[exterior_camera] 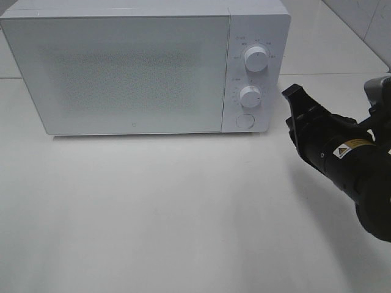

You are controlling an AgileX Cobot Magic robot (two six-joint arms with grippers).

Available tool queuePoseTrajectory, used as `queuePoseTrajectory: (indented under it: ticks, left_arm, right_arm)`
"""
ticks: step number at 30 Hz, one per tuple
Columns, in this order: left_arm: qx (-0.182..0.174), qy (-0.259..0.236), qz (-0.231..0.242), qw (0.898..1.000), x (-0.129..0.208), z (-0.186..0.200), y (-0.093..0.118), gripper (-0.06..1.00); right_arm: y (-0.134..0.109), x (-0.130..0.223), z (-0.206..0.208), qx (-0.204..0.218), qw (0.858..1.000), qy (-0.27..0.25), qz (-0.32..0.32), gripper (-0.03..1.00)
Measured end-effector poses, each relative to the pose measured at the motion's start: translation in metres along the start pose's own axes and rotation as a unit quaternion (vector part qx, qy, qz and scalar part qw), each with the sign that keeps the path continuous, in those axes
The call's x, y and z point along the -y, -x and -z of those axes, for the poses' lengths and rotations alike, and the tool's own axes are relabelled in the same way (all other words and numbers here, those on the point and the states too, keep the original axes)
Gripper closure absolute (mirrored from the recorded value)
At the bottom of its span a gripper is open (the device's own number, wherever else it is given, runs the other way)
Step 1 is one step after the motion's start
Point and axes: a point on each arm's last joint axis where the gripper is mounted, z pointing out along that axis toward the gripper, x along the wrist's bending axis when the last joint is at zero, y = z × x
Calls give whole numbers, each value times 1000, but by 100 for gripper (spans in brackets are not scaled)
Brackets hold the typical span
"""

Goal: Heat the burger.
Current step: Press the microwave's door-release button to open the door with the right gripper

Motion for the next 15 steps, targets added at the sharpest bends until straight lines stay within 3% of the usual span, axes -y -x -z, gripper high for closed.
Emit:
queuePoseTrajectory:
  ticks: [1, 2, 3, 6, 15]
  left_arm:
    - [0, 0, 0, 1000, 0, 0, 0, -3]
    - [0, 0, 0, 1000, 0, 0, 0, -3]
    - [0, 0, 0, 1000, 0, 0, 0, -3]
    - [0, 0, 0, 1000, 0, 0, 0, -3]
    - [0, 0, 0, 1000, 0, 0, 0, -3]
  right_arm:
    - [-1, 1, 0, -5, 999, -6, -52, 97]
    - [-1, 1, 0, -5, 999, -6, -52, 97]
    - [-2, 2, 0, -9, 995, -12, -100, 97]
    - [-2, 3, 0, -10, 989, -16, -149, 97]
    - [-1, 17, -22, 19, 975, -27, -221, 97]
